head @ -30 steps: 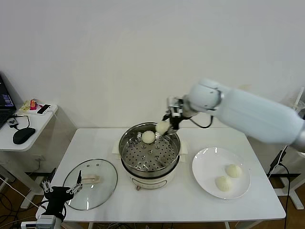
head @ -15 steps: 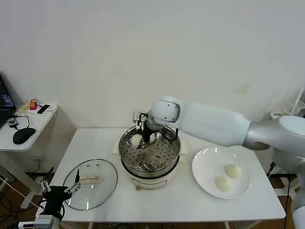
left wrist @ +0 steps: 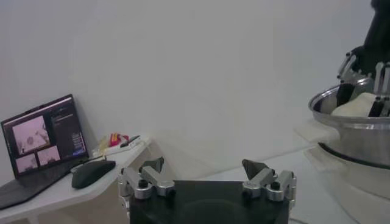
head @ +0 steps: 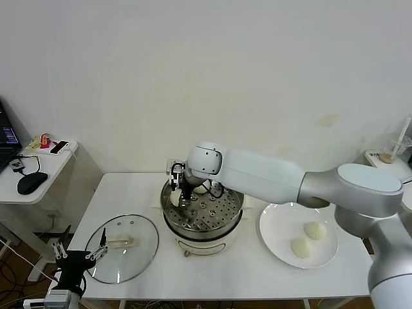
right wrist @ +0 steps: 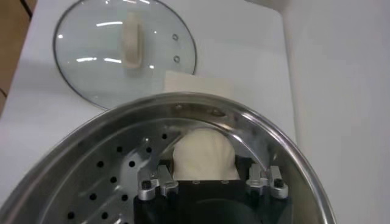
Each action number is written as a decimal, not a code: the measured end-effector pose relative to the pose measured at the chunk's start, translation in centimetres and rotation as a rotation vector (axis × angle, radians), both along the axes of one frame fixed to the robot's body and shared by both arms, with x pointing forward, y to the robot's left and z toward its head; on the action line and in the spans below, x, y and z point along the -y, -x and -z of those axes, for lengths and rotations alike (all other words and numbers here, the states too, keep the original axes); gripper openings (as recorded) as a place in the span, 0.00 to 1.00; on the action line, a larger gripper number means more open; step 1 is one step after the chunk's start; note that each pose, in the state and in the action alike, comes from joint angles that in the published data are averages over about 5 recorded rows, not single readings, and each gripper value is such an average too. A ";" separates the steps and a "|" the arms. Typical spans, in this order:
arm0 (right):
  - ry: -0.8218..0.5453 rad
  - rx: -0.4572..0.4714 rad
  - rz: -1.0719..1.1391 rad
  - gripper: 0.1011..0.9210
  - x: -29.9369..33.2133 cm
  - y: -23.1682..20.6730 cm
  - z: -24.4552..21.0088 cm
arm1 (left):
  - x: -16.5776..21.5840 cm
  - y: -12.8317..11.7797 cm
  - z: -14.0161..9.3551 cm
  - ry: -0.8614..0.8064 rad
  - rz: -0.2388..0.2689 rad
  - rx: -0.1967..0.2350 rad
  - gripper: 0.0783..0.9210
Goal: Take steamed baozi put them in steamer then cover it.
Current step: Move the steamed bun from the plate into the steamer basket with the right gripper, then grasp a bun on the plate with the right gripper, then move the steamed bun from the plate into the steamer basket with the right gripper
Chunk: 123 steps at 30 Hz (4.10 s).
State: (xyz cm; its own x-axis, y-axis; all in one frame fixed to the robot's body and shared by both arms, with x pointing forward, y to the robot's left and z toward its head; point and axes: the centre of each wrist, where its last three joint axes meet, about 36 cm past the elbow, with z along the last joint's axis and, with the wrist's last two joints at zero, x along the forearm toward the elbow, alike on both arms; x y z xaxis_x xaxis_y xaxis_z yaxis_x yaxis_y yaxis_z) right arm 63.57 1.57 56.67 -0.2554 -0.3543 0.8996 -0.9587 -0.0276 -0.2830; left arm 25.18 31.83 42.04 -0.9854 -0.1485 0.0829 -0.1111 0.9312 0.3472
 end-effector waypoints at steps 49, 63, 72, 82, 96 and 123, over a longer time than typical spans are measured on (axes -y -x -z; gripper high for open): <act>0.237 -0.008 -0.007 0.88 39.2 11.1 0.4 | 0.8 0.6 0.4 -0.007 0.028 -0.027 0.88; 0.271 -0.055 0.053 0.88 41.6 13.0 7.2 | 0.7 1.0 0.6 -0.017 0.023 -0.042 0.88; 0.255 -0.067 0.066 0.88 40.6 12.5 9.8 | 0.5 1.1 0.7 -0.022 0.016 -0.044 0.88; 0.259 -0.077 0.078 0.78 39.8 12.3 11.6 | 0.5 1.1 0.7 -0.019 0.014 -0.042 0.88; 0.258 -0.073 0.079 0.61 39.6 11.6 10.7 | 0.6 1.1 0.5 -0.018 0.015 -0.038 0.88; 0.107 0.174 -0.012 0.62 33.0 3.9 -7.7 | 0.5 1.2 -0.1 -0.019 0.013 -0.022 0.88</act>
